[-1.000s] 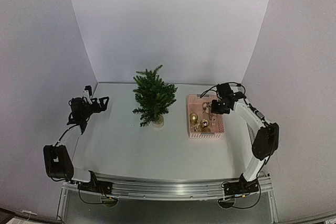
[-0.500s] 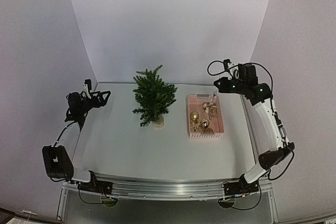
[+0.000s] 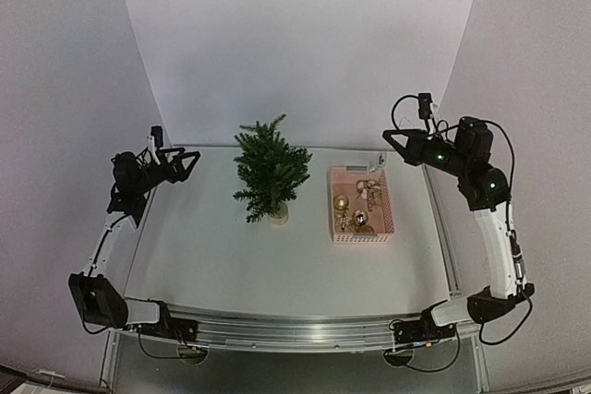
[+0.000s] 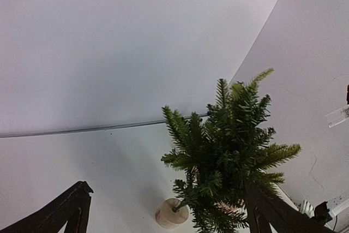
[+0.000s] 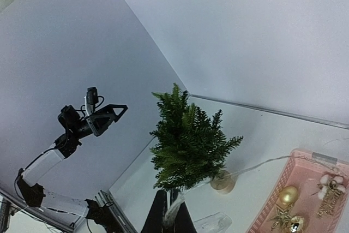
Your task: Decorate the small christmas tree
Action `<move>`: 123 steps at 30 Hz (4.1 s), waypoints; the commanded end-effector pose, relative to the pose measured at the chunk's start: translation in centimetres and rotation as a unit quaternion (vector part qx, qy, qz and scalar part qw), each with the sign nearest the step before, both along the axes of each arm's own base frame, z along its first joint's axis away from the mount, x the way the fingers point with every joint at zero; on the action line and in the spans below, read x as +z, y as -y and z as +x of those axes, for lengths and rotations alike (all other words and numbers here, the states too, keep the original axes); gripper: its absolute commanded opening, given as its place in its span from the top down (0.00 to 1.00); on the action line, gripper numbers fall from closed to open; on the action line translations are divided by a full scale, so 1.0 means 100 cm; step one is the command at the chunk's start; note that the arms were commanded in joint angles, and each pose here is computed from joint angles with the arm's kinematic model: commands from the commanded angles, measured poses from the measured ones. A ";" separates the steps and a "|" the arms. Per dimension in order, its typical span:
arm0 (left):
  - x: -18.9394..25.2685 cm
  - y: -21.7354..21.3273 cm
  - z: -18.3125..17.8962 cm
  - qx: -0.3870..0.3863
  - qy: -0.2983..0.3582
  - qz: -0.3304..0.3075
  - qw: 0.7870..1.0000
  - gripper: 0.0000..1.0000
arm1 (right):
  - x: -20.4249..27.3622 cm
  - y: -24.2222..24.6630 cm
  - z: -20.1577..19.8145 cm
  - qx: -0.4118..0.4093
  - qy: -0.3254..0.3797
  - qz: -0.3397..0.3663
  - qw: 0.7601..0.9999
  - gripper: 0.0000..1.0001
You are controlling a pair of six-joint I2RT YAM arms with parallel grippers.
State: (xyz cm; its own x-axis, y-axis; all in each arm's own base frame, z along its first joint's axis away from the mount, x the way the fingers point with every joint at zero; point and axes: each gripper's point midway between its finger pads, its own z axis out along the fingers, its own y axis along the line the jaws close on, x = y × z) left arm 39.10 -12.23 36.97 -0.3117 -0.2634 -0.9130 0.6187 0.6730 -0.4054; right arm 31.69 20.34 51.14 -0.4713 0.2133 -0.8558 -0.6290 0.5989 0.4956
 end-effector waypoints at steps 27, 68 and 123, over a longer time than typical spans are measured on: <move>0.035 0.279 -0.180 -0.392 0.012 0.055 0.918 0.00 | -0.086 -0.157 -0.087 0.152 -0.013 0.080 0.985 1.00; 0.027 0.318 -0.195 -0.405 0.089 0.047 0.909 0.54 | -0.105 -0.169 -0.090 0.162 -0.031 0.109 0.980 1.00; -0.062 0.255 -0.236 -0.452 0.163 0.261 0.837 1.00 | -0.224 -0.057 -0.050 -0.111 -0.264 0.053 0.957 0.11</move>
State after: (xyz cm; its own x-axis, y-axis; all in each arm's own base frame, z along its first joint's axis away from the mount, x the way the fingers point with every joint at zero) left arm 16.10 -38.70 30.16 0.0594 0.4096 -0.9103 0.9967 -0.0757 0.0310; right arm 27.06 27.21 26.22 -0.7602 0.4187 -0.4968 -0.1180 0.6629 0.7393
